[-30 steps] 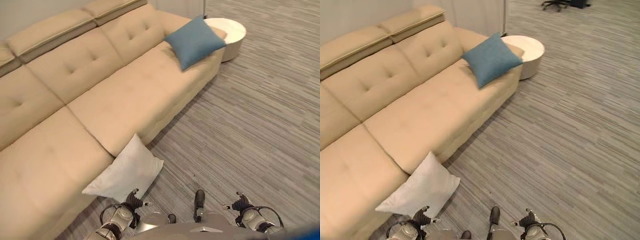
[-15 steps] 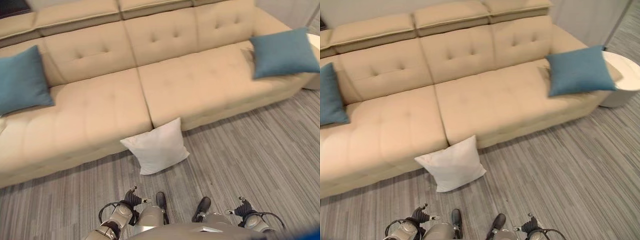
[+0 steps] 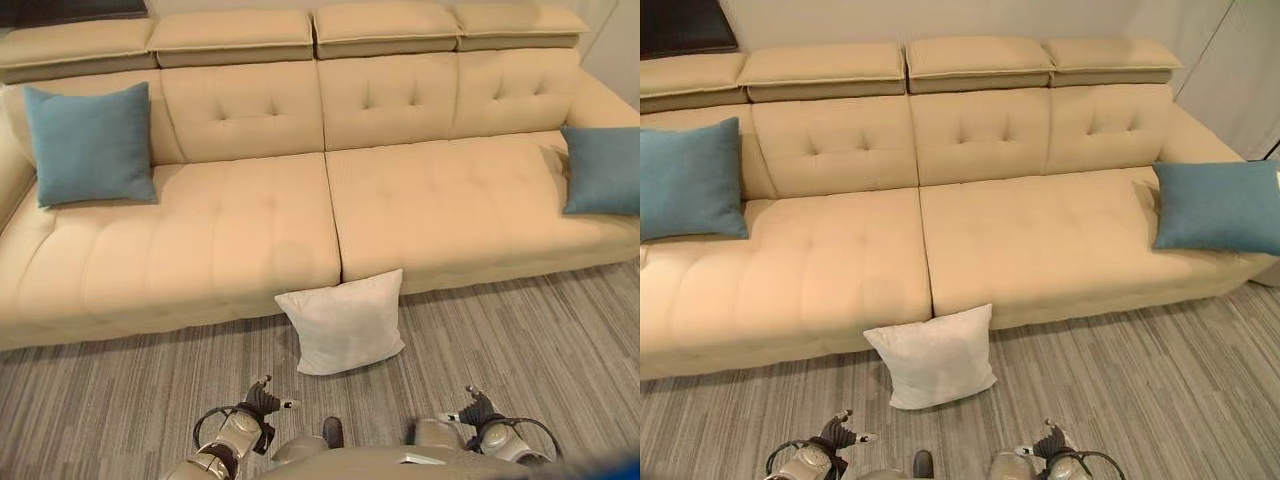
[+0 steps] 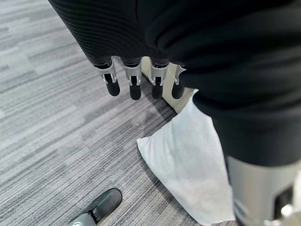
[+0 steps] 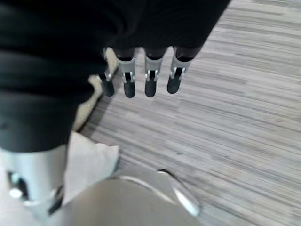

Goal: Pick up all the scattered cushions and arrange them neatly on the sofa.

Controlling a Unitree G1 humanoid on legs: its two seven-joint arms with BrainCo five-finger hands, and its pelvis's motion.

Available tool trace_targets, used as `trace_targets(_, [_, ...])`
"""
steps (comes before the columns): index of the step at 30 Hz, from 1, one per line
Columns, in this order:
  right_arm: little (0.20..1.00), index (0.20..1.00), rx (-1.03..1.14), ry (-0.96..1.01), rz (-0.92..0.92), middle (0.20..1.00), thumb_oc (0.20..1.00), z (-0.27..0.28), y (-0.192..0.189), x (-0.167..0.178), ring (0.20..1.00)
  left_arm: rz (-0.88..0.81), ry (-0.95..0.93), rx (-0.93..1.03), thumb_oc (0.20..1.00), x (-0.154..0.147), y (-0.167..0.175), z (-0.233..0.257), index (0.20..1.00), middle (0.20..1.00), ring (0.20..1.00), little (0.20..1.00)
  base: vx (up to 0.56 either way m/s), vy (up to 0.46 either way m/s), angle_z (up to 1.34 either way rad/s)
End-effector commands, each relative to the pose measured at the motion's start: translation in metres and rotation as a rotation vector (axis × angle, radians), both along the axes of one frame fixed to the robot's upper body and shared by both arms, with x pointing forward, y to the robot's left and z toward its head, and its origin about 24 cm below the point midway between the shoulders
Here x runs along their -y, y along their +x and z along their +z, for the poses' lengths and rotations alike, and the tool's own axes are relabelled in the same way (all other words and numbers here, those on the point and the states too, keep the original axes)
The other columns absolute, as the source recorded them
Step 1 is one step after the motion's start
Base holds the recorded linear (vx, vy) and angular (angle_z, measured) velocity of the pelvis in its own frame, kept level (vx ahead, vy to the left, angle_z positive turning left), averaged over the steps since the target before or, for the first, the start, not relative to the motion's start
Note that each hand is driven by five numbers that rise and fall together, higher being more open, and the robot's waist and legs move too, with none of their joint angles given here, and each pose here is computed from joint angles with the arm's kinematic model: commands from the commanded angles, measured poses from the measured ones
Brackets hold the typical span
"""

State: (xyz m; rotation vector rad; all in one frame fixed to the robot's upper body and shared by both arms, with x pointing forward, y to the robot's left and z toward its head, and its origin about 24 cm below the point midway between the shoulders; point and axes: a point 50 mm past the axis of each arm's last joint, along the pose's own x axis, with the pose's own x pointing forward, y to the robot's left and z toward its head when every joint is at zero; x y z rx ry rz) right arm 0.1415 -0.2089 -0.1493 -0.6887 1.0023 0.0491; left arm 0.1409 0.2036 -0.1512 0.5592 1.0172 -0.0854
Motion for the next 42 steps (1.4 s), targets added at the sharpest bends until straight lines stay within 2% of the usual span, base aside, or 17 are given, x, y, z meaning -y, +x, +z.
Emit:
trace_targets(1, [1.000, 1.000, 0.006, -0.029, 0.030, 1.000, 1.000, 0.003, 0.006, 0.009, 1.000, -0.039, -0.004, 0.026, 1.000, 0.008, 0.004, 0.001, 1.000, 1.000, 1.000, 1.000, 0.18, -0.120, 1.16])
trace_targets(10, [1.000, 1.000, 0.003, -0.035, -0.002, 1.000, 1.000, 0.003, -0.001, 0.017, 1.000, -0.028, -0.019, 0.002, 1.000, 0.011, -0.003, -0.002, 1.000, 1.000, 1.000, 1.000, 0.07, -0.129, 0.62])
trace_targets(11, [1.000, 1.000, -0.087, 0.009, -0.117, 1.000, 1.000, 0.002, -0.028, 0.051, 1.000, -0.019, -0.026, -0.005, 1.000, 0.006, -0.003, -0.002, 1.000, 1.000, 1.000, 1.000, -0.02, -0.094, 0.51])
trace_targets(12, [1.000, 1.000, 0.000, -0.003, -0.076, 1.000, 1.000, 0.004, -0.004, 0.027, 1.000, -0.036, -0.019, 0.014, 1.000, 0.007, 0.002, 0.000, 1.000, 1.000, 1.000, 1.000, -0.02, -0.067, 0.71])
trace_targets(13, [1.000, 1.000, 0.007, 0.001, -0.065, 1.000, 1.000, 0.002, -0.005, 0.022, 1.000, -0.032, -0.021, 0.012, 1.000, 0.009, 0.000, -0.001, 1.000, 1.000, 1.000, 1.000, 0.01, -0.016, 0.32])
trace_targets(15, [1.000, 1.000, -0.053, 0.012, -0.082, 1.000, 1.000, -0.001, -0.017, 0.027, 1.000, -0.012, -0.037, 0.003, 1.000, 0.011, -0.002, -0.002, 1.000, 1.000, 1.000, 1.000, 0.01, 0.071, 0.27])
trace_targets(16, [1.000, 1.000, 0.012, -0.008, -0.048, 1.000, 1.000, 0.004, -0.001, 0.022, 1.000, -0.027, -0.032, 0.020, 1.000, 0.012, 0.002, 0.000, 1.000, 1.000, 1.000, 1.000, 0.00, 0.101, 0.32])
trace_targets(23, [1.000, 1.000, 0.004, 0.000, -0.034, 1.000, 1.000, 0.001, -0.007, 0.015, 1.000, -0.016, -0.030, 0.008, 1.000, 0.013, -0.005, -0.002, 1.000, 1.000, 1.000, 1.000, 0.06, 0.127, -0.01])
trace_targets(27, [1.000, 1.000, 0.042, 0.008, -0.034, 1.000, 1.000, 0.004, 0.003, 0.011, 1.000, 0.031, -0.033, 0.051, 1.000, 0.007, 0.002, 0.001, 1.000, 1.000, 1.000, 1.000, 0.02, 0.119, -0.35])
trace_targets(29, [1.000, 1.000, 0.070, 0.010, -0.040, 1.000, 1.000, 0.007, 0.010, 0.010, 1.000, 0.062, -0.037, 0.092, 1.000, 0.004, 0.010, 0.006, 1.000, 1.000, 1.000, 1.000, -0.09, 0.058, -0.03])
trace_targets(31, [1.000, 1.000, 0.186, 0.005, -0.061, 1.000, 1.000, 0.022, 0.039, 0.012, 1.000, 0.153, -0.083, 0.280, 1.000, 0.000, 0.047, 0.028, 1.000, 1.000, 1.000, 1.000, -0.27, 0.032, 0.00])
trace_targets(32, [1.000, 1.000, 0.186, 0.005, -0.061, 1.000, 1.000, 0.022, 0.039, 0.012, 1.000, 0.154, -0.083, 0.280, 1.000, 0.000, 0.047, 0.028, 1.000, 1.000, 1.000, 1.000, -0.25, 0.008, -0.18])
trace_targets(34, [1.000, 1.000, 0.295, -0.016, -0.059, 1.000, 1.000, 0.039, 0.065, 0.015, 1.000, 0.196, -0.130, 0.447, 1.000, 0.002, 0.080, 0.052, 1.000, 1.000, 1.000, 1.000, -0.27, 0.008, -0.11])
trace_targets(35, [1.000, 1.000, 0.295, -0.016, -0.059, 1.000, 1.000, 0.039, 0.065, 0.015, 1.000, 0.196, -0.130, 0.447, 1.000, 0.002, 0.080, 0.053, 1.000, 1.000, 1.000, 1.000, -0.28, 0.011, -0.03])
trace_targets(41, [1.000, 1.000, 0.581, -0.082, -0.098, 1.000, 1.000, 0.088, 0.120, 0.023, 1.000, 0.259, -0.171, 0.738, 1.000, 0.009, 0.138, 0.107, 1.000, 1.000, 1.000, 1.000, -0.16, -0.014, -0.16])
trace_targets(42, [1.000, 1.000, 0.581, -0.082, -0.098, 1.000, 1.000, 0.088, 0.120, 0.023, 1.000, 0.259, -0.172, 0.738, 1.000, 0.009, 0.138, 0.107, 1.000, 1.000, 1.000, 1.000, -0.08, -0.011, -0.12])
